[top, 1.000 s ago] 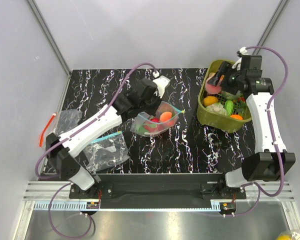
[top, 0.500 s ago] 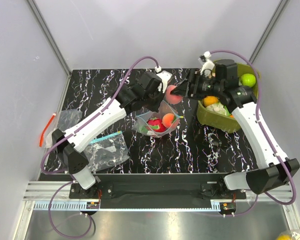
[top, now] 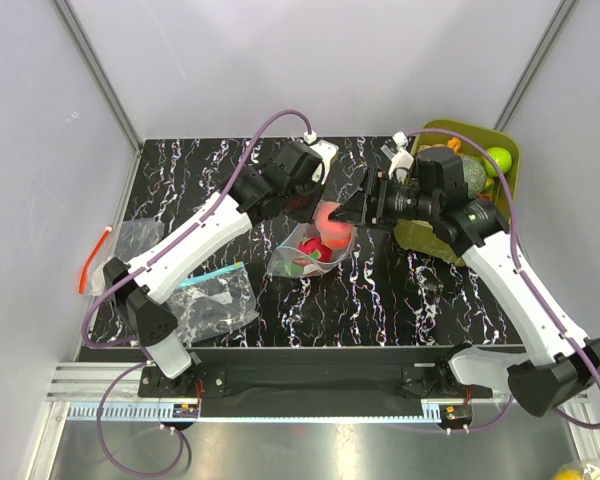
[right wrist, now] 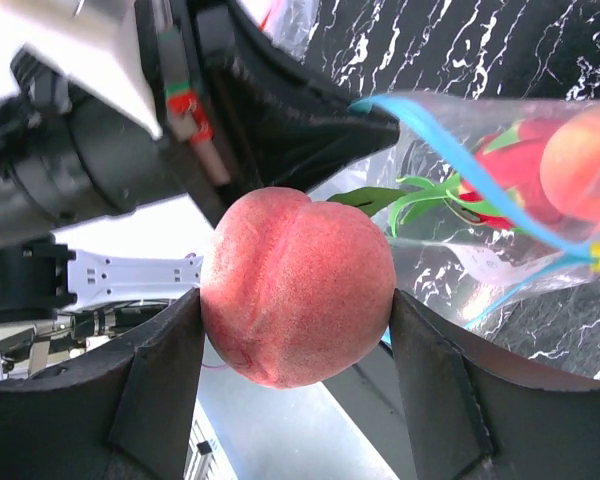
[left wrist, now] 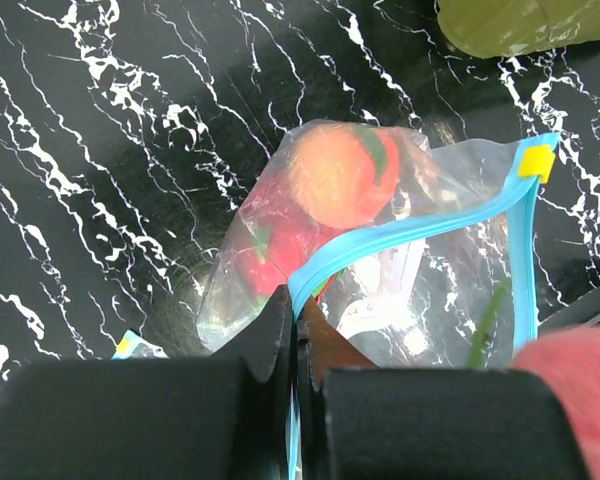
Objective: Place the food in the zip-top bag and seal the zipper
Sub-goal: Place the fake fruit in the zipper food storage bag.
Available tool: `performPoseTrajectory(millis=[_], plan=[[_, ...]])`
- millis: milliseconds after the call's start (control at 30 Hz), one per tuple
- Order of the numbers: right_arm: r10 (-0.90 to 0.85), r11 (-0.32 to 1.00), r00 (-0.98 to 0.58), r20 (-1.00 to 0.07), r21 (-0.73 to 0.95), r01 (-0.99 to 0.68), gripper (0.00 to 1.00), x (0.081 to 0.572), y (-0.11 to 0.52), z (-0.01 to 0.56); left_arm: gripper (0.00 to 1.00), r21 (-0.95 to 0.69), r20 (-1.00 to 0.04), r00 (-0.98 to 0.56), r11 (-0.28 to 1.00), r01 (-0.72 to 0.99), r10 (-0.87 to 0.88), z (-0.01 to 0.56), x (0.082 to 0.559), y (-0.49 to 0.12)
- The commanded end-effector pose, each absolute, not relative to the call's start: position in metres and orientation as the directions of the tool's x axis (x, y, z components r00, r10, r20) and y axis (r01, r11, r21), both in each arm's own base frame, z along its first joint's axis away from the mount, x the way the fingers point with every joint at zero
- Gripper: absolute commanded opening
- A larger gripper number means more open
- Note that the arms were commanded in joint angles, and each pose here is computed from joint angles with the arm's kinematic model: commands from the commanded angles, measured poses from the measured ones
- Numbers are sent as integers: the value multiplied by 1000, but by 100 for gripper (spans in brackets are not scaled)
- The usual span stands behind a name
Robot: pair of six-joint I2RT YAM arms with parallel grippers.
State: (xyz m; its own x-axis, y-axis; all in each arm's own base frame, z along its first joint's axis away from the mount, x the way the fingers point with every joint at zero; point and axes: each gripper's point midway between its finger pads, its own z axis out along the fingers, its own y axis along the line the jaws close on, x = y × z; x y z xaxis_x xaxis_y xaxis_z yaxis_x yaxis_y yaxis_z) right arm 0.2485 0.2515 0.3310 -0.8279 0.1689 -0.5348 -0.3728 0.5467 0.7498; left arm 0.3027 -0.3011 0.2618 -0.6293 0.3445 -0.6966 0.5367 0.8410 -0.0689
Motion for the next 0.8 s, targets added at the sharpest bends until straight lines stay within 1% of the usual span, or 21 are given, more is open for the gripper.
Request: performPoseTrajectory(millis=[0, 167, 233, 267, 300, 333, 367, 567, 633, 667, 733, 767], plan=[[196, 545, -814, -547, 751, -373, 42, 246, 252, 328, 0, -124, -758, -592, 830, 544, 275, 292, 308, -315], [250, 565, -811, -529, 760, -321, 41, 269, 257, 298, 0, -149, -744, -609, 820, 553, 275, 290, 303, -317], [269, 571, -814, -515, 766, -296, 42, 274, 260, 290, 0, -158, -737, -618, 820, 550, 273, 289, 303, -315], [274, 572, -808, -522, 764, -300, 45, 278, 262, 290, 0, -161, -736, -621, 820, 549, 272, 289, 302, -315], [273, 580, -810, -519, 760, -291, 50, 280, 264, 287, 0, -165, -735, -623, 819, 550, 270, 289, 302, -314], [269, 597, -815, -513, 753, -277, 77, 284, 265, 282, 0, -172, -733, -627, 819, 547, 265, 290, 301, -314], [261, 603, -816, -515, 748, -279, 99, 284, 268, 286, 0, -178, -730, -631, 818, 547, 263, 289, 301, -313], [228, 660, -789, -570, 687, -306, 100, 285, 261, 303, 0, -213, -717, -660, 831, 514, 224, 284, 305, -303], [232, 677, -778, -584, 671, -302, 100, 282, 255, 310, 0, -213, -712, -667, 839, 501, 218, 281, 308, -298], [248, 708, -761, -600, 648, -280, 100, 285, 247, 314, 0, -215, -714, -668, 844, 491, 207, 282, 311, -293], [270, 768, -723, -635, 596, -236, 94, 292, 229, 318, 0, -212, -711, -673, 850, 482, 204, 280, 311, -288], [296, 822, -690, -661, 544, -169, 91, 301, 211, 322, 0, -212, -713, -673, 854, 475, 198, 281, 313, -284]])
